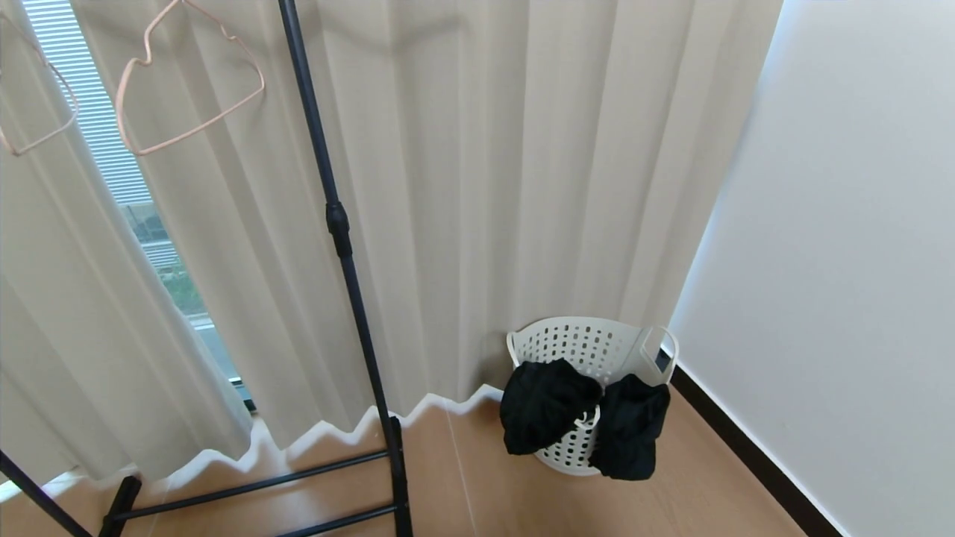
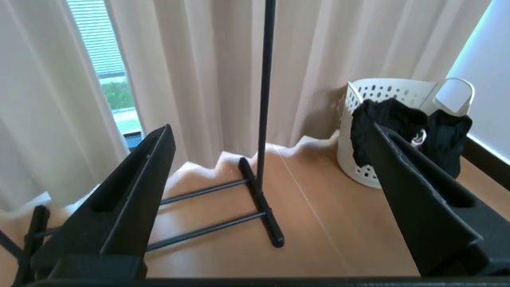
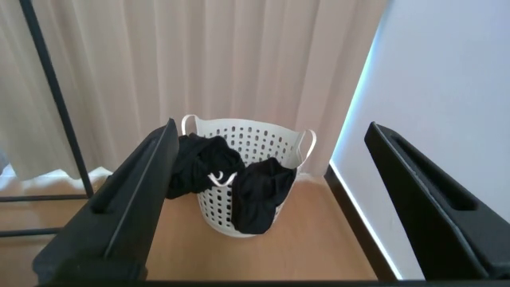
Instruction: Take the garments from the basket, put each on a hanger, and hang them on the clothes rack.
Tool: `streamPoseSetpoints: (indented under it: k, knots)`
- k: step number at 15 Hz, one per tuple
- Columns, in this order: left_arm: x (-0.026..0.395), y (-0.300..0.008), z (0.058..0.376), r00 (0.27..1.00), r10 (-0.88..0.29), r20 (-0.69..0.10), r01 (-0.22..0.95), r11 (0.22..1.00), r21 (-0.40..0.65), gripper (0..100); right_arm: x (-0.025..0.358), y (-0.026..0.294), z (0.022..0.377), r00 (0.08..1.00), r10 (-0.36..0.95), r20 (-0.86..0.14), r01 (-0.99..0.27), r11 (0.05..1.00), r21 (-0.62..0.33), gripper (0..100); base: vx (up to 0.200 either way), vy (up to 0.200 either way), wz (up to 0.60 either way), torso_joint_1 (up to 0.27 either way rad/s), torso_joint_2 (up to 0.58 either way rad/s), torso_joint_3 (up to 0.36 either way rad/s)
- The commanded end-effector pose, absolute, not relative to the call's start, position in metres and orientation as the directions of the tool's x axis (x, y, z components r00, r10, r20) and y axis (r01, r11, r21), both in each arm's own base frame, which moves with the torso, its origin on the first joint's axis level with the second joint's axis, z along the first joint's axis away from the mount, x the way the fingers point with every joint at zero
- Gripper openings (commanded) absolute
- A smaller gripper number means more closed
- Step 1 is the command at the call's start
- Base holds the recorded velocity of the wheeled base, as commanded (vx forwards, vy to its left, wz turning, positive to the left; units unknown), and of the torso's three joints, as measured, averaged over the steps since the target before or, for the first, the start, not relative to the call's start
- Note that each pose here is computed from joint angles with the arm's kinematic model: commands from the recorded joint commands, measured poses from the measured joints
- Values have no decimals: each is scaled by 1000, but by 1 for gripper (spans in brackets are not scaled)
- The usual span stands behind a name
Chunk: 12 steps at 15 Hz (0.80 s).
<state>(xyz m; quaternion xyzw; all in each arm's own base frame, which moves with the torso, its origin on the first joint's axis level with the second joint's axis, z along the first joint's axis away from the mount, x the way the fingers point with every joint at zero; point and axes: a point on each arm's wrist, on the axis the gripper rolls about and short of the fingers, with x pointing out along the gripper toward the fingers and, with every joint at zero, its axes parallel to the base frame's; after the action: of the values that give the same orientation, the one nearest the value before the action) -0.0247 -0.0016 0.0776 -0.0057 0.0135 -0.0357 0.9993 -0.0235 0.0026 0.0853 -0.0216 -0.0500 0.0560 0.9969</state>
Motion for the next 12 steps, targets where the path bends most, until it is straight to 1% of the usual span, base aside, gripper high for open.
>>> streamPoseSetpoints:
  k: [1,3,12]
  knots:
    - [-25,-2,78,997,-71,-26,70,997,-13,100,-23,3,85,989,115,96,-110,993,-49,100,200,0,0,2,2,-7]
    - [-25,-2,78,997,-71,-26,70,997,-13,100,-23,3,85,989,115,96,-110,993,-51,100,200,0,0,5,2,2]
    - [-25,-2,78,997,-71,-26,70,997,-13,100,-23,3,85,989,115,96,-110,993,-51,100,0,0,0,0,0,0]
